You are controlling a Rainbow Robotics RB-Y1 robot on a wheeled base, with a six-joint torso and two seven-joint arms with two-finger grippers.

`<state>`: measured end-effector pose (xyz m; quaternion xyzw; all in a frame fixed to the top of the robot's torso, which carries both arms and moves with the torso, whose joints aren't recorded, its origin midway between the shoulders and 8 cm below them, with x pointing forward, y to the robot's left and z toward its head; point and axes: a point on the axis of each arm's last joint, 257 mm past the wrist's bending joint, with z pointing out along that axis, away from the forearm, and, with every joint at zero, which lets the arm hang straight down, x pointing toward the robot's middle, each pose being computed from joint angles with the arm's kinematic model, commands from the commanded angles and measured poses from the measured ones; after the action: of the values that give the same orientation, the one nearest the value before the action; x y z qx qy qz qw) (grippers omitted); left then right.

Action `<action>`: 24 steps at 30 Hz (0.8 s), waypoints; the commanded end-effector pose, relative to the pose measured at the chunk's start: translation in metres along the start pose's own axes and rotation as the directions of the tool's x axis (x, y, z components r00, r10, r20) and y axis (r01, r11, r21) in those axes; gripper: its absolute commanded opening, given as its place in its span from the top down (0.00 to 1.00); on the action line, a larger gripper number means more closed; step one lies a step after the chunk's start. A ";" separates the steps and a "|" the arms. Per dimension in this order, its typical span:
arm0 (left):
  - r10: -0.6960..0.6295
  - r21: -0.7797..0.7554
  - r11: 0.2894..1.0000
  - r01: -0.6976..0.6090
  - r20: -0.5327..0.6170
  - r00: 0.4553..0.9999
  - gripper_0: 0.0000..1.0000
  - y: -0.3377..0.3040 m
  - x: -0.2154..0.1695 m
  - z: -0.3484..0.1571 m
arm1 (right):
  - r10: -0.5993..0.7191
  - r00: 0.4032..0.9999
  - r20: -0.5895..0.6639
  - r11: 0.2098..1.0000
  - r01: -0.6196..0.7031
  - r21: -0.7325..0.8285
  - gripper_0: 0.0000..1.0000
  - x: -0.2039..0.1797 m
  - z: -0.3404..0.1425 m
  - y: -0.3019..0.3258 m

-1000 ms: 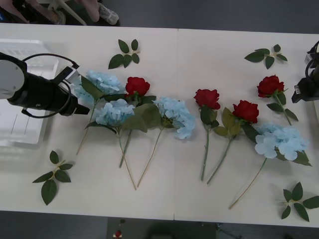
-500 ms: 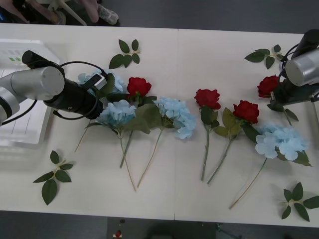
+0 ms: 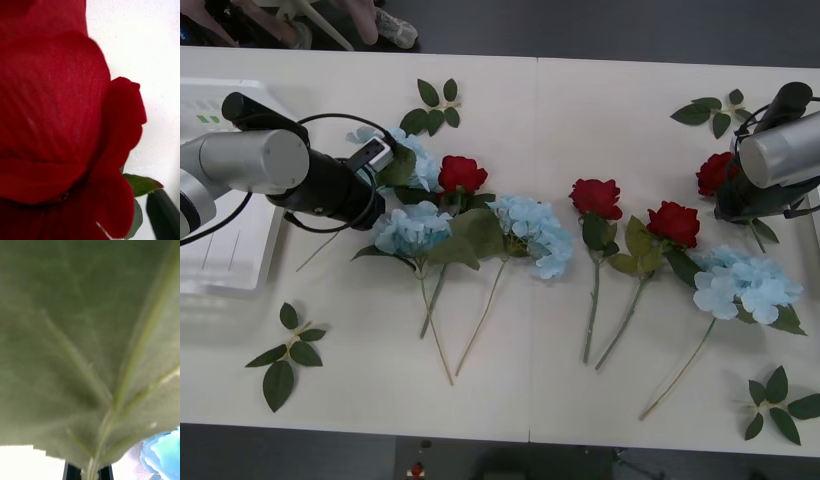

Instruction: Put the red flowers into the right box and the blue flowers into the left box

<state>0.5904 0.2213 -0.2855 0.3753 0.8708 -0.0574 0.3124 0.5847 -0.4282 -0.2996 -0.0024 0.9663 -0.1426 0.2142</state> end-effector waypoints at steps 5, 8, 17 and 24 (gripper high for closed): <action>0.016 -0.082 0.997 -0.005 0.127 0.992 1.00 0.059 -0.053 -0.101 | -0.069 0.997 0.046 0.998 0.069 0.013 1.00 -0.016 -0.004 -0.001; 0.027 -0.147 0.989 -0.010 0.112 0.993 1.00 0.097 -0.052 -0.163 | -0.051 0.997 0.052 0.999 0.051 -0.003 1.00 -0.019 -0.006 0.001; -0.102 -0.417 0.907 0.057 -0.086 0.991 1.00 0.217 0.056 -0.280 | 0.019 0.997 0.075 0.999 -0.016 -0.042 1.00 -0.048 -0.036 -0.015; -0.249 -0.529 0.834 0.159 -0.104 0.963 1.00 0.259 0.153 -0.259 | -0.009 0.997 0.076 0.992 -0.001 0.125 1.00 -0.095 -0.128 -0.117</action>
<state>0.5627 0.5854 -0.1034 0.2038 0.9054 0.1898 0.3204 0.5937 -0.4571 -0.2050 0.0330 0.9659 -0.1512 0.2075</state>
